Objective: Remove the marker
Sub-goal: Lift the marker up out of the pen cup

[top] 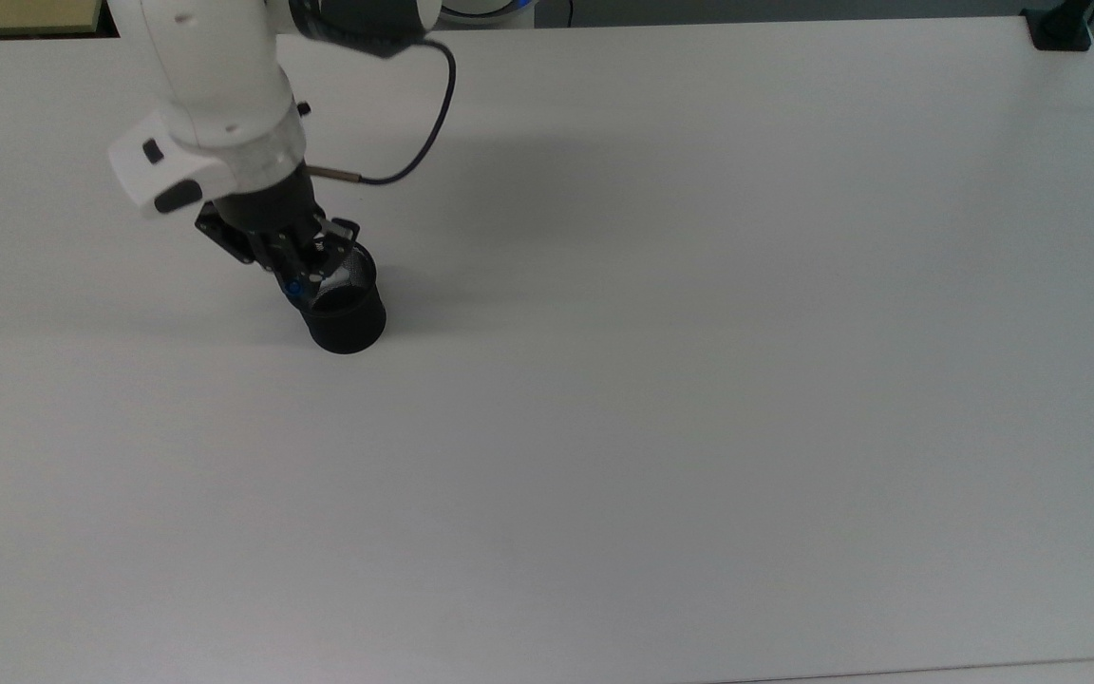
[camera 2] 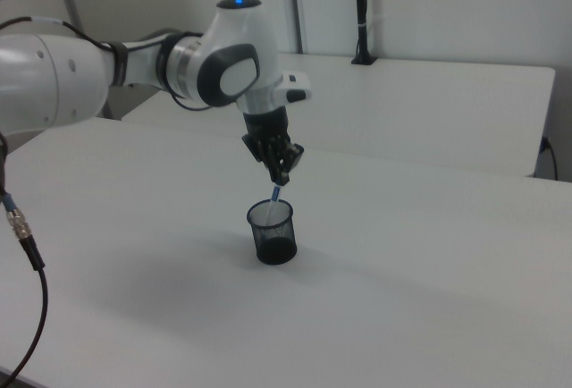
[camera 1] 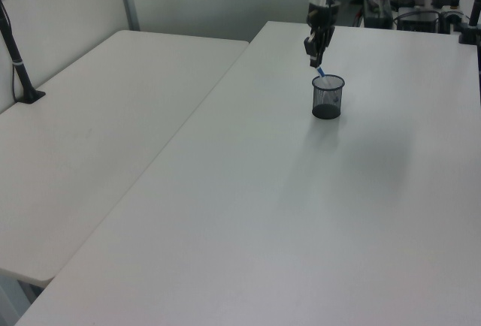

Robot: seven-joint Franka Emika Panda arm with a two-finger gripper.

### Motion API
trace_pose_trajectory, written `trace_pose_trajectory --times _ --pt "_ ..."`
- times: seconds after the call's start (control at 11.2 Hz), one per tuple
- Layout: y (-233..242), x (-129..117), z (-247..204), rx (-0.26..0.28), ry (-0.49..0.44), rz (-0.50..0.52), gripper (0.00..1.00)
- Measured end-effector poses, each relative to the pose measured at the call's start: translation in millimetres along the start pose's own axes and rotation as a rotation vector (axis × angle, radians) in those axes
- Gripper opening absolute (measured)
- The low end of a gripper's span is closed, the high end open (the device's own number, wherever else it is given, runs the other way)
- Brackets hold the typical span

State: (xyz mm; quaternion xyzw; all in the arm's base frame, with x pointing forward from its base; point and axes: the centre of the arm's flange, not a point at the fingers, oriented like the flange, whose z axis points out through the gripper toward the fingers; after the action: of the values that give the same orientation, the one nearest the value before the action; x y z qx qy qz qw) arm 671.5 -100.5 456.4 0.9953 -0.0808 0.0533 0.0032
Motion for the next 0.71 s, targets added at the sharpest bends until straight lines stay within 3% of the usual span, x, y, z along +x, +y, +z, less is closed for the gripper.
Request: trace_pose_trajectory --times 0.44,0.71 --pt "2 -14 -92 0.026 0.105 -0.001 0.19" --pt "-7 -28 -112 0.038 0.016 -0.018 0.19"
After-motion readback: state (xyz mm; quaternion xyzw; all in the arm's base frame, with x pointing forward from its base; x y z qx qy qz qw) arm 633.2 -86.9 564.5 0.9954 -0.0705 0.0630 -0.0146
